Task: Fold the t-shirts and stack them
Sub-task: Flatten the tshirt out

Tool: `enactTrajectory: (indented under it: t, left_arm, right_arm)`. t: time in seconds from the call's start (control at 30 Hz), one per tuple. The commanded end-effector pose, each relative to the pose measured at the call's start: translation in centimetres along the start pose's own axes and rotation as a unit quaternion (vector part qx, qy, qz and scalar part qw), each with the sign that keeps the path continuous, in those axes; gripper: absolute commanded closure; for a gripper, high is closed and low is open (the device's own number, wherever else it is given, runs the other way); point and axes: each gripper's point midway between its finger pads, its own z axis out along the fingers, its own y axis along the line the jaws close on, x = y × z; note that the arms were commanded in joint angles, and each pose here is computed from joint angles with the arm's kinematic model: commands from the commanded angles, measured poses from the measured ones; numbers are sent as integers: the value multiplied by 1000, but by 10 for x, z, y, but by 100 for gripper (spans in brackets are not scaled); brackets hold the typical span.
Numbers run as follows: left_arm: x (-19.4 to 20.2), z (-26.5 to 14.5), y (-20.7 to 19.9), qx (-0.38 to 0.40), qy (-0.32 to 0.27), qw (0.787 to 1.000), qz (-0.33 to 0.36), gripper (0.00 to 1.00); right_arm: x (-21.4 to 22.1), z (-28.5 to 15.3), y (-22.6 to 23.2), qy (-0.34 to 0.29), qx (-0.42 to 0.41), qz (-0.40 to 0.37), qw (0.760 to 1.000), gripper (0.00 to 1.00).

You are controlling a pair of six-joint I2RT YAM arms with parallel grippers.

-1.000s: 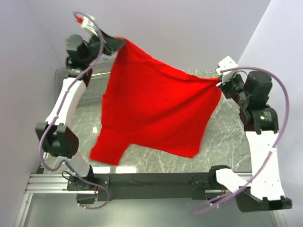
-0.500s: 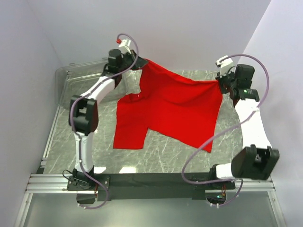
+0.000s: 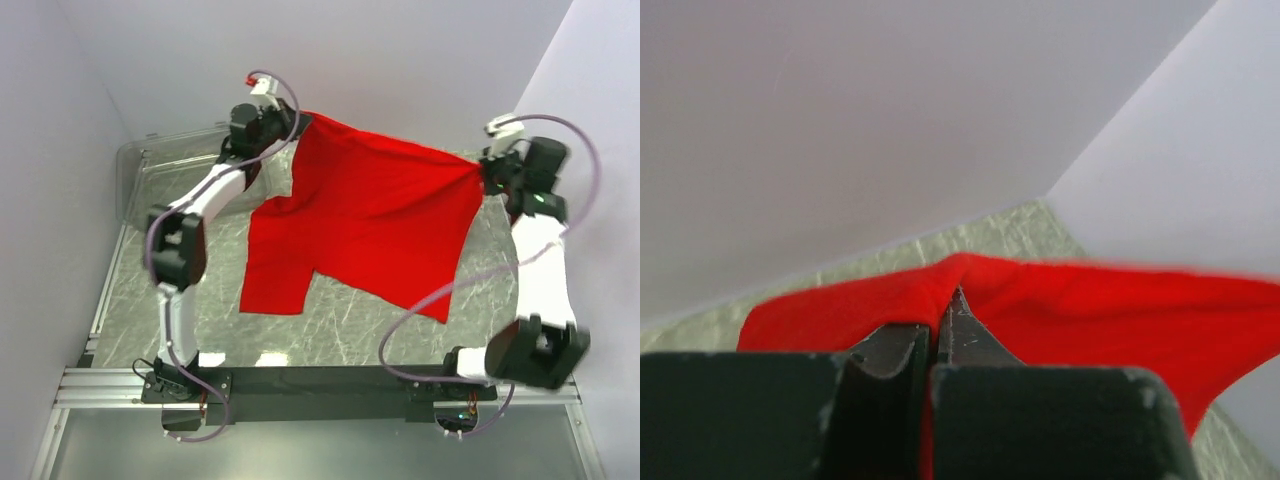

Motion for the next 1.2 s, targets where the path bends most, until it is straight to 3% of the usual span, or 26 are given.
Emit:
enactTrajectory:
  t: [0.0,0.03,0.07,0.13,0.37,0.57,0.83,1.03,1.17]
  left_arm:
    - [-116,-61,-86,52,-126,986,96,99]
    - [-125,-74,-95,53,-132,984,104,99]
    - [-152,-101,-120,59,-156,978,125,99]
    - [-156,-127,-127,43,-163,976,135,99]
    - [-250,-237,-201,22,-274,935,223,99]
    - [-291,-258,-244,63,-308,918,241,99]
    - [-274,-228,-244,110,-274,932,211,99]
    - [-212,-169,-198,116,-188,962,163,99]
    - [-155,-123,-163,123,-133,977,114,99]
  right_arm:
    - [-88,-94,14,-144,-27,-74,986,100]
    - [-84,-106,26,-135,-47,-74,987,100]
    - [-101,-135,40,-168,-60,-101,979,100]
    - [-105,-161,55,-180,-72,-108,975,100]
    - [-160,-281,85,-273,-32,-146,950,100]
    - [-196,-341,98,-333,-13,-142,932,100]
    - [-191,-354,99,-335,3,-121,935,100]
    - [-138,-289,67,-242,44,-71,967,100]
    - [-71,-213,43,-146,63,-43,986,100]
